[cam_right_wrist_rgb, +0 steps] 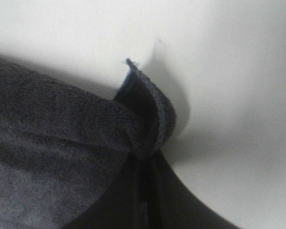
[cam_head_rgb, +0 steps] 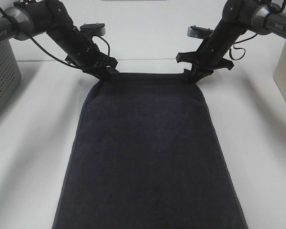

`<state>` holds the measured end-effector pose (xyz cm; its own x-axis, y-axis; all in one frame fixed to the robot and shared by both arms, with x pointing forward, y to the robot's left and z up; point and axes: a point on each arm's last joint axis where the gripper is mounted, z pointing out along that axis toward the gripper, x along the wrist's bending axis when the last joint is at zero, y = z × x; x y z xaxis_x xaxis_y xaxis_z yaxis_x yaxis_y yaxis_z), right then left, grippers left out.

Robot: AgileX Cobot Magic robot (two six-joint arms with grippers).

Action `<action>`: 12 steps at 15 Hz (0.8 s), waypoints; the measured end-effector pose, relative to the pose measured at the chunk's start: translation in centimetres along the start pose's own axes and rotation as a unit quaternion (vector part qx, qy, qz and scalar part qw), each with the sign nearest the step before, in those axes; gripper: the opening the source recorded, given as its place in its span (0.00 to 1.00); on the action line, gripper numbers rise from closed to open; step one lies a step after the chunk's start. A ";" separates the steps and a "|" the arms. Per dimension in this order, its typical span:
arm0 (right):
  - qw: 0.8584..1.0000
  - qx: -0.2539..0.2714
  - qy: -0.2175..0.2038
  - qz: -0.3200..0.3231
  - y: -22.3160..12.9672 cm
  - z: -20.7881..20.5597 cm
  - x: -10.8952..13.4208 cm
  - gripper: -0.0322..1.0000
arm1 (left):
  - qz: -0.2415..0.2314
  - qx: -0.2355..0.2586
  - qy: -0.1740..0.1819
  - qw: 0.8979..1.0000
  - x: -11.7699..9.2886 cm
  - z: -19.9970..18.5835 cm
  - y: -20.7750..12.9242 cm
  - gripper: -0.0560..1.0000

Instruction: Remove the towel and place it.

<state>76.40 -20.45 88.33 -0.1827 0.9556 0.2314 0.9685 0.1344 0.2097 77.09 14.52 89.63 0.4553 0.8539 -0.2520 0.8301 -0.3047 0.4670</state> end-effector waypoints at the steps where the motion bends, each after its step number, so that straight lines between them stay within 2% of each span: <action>1: 0.999 -0.034 -0.001 -0.002 0.8 -0.6 0.1 0.04 | 0.008 -0.025 0.009 1.000 0.1 -0.3 0.6 0.07; 5: 0.994 -0.106 0.008 0.002 2.2 -1.0 0.4 0.04 | 0.034 -0.092 0.039 0.994 0.6 -0.5 1.9 0.07; 8: 0.988 -0.154 0.007 0.004 3.1 -1.3 0.3 0.04 | 0.052 -0.150 0.061 0.985 0.9 -0.6 2.9 0.07; 12: 0.982 -0.188 0.003 0.006 3.6 -1.5 0.2 0.04 | 0.084 -0.190 0.058 0.976 1.1 0.4 3.1 0.07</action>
<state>79.65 -20.17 90.56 -0.1743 0.9547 0.2410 0.8399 0.0164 0.5425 80.32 14.33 90.48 0.5176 0.8537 -0.0574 0.5569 -0.2852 0.7801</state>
